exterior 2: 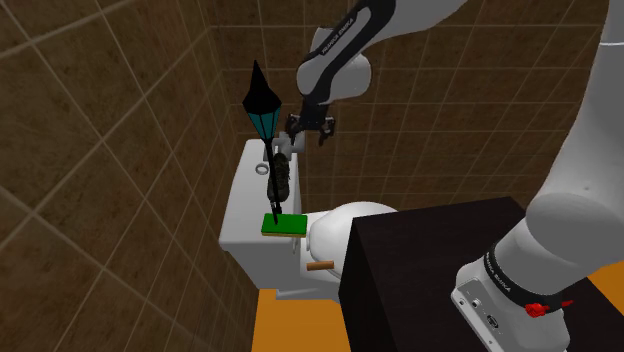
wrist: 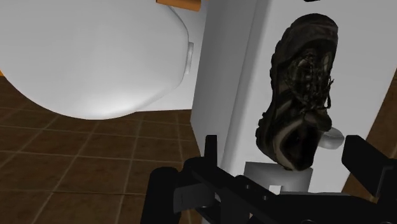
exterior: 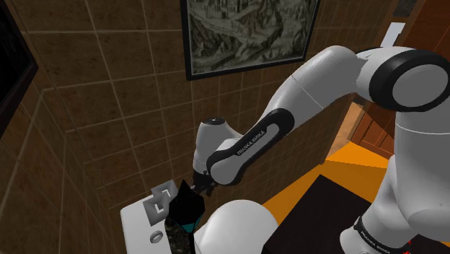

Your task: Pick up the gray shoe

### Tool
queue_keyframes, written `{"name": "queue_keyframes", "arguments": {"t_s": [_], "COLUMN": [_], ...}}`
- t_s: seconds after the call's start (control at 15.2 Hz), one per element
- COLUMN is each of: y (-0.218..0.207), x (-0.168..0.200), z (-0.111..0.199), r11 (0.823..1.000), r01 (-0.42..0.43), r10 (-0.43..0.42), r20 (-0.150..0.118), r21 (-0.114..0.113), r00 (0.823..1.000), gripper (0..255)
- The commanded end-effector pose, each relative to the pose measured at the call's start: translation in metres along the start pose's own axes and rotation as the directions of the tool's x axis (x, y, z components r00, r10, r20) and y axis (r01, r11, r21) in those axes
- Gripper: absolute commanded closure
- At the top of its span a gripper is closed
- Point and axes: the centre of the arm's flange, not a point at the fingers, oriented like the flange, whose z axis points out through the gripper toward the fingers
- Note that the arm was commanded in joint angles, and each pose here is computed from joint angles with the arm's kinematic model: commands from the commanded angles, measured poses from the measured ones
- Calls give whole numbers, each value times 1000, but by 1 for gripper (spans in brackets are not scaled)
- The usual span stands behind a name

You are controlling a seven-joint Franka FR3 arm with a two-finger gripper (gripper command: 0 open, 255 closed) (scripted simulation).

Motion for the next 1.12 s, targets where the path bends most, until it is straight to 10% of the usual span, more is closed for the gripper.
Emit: {"name": "queue_keyframes", "arguments": {"t_s": [0.0, 1.06], "y": [-16, -56], "x": [5, 22], "z": [21, 123], "r11": [1000, 998], "r01": [4, 20], "r10": [-4, -22], "r20": [7, 28], "r21": [13, 52], "r00": [1000, 999], "gripper": [0, 0]}}
